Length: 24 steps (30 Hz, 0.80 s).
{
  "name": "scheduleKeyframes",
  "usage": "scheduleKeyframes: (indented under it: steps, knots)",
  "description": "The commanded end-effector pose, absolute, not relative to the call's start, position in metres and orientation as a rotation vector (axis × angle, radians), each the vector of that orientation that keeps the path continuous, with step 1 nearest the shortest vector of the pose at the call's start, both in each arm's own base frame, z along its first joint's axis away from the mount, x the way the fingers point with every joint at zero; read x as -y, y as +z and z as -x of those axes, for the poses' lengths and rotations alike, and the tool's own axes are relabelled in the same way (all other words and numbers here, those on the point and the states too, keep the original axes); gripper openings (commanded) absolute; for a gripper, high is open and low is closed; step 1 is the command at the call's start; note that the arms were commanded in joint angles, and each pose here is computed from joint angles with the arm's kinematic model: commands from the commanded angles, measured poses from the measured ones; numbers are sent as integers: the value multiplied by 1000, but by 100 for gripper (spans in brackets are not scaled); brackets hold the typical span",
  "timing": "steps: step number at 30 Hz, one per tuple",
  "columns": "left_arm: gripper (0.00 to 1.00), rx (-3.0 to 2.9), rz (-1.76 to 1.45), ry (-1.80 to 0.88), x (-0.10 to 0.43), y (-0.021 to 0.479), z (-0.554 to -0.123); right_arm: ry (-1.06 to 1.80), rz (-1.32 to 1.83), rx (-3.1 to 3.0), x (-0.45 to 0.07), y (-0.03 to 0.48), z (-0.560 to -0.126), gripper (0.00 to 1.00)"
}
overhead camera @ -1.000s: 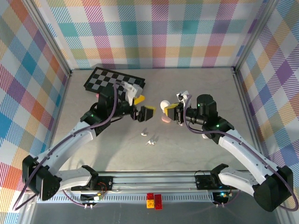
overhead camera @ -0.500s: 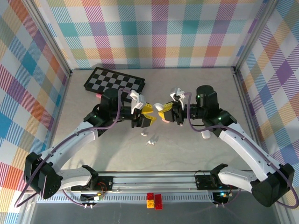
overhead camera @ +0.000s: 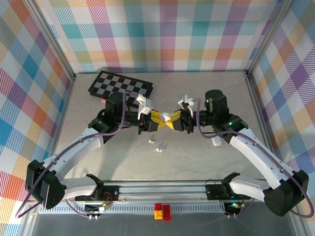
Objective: Insert wireless bluetooth earbuds into charging case
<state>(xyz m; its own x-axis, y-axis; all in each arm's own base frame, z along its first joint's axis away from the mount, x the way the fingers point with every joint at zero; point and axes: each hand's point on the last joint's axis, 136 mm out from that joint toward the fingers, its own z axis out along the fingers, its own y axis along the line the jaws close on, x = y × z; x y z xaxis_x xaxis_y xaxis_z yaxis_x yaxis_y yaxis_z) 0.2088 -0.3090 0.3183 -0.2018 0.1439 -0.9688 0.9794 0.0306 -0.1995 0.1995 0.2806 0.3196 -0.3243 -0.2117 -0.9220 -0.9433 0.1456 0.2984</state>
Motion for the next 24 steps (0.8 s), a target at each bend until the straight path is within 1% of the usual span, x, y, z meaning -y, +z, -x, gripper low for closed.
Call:
scheduleKeyframes:
  steps: [1, 11, 15, 22, 24]
  knots:
    - [28, -1363, -1255, -1311, 313, 344, -197, 1214, 1144, -1653, -280, 326, -201, 9]
    - [29, -1369, -1254, -1315, 314, 343, -198, 1222, 1151, -1676, -280, 324, -200, 8]
    - [32, -1374, -1251, -1312, 314, 342, -199, 1203, 1175, -1656, -280, 323, -200, 7]
    - [32, -1380, -1257, -1316, 314, 341, -198, 1203, 1178, -1657, -280, 323, -200, 7]
    - [30, -1382, -1260, -1321, 314, 341, -197, 1202, 1180, -1659, -280, 323, -200, 7]
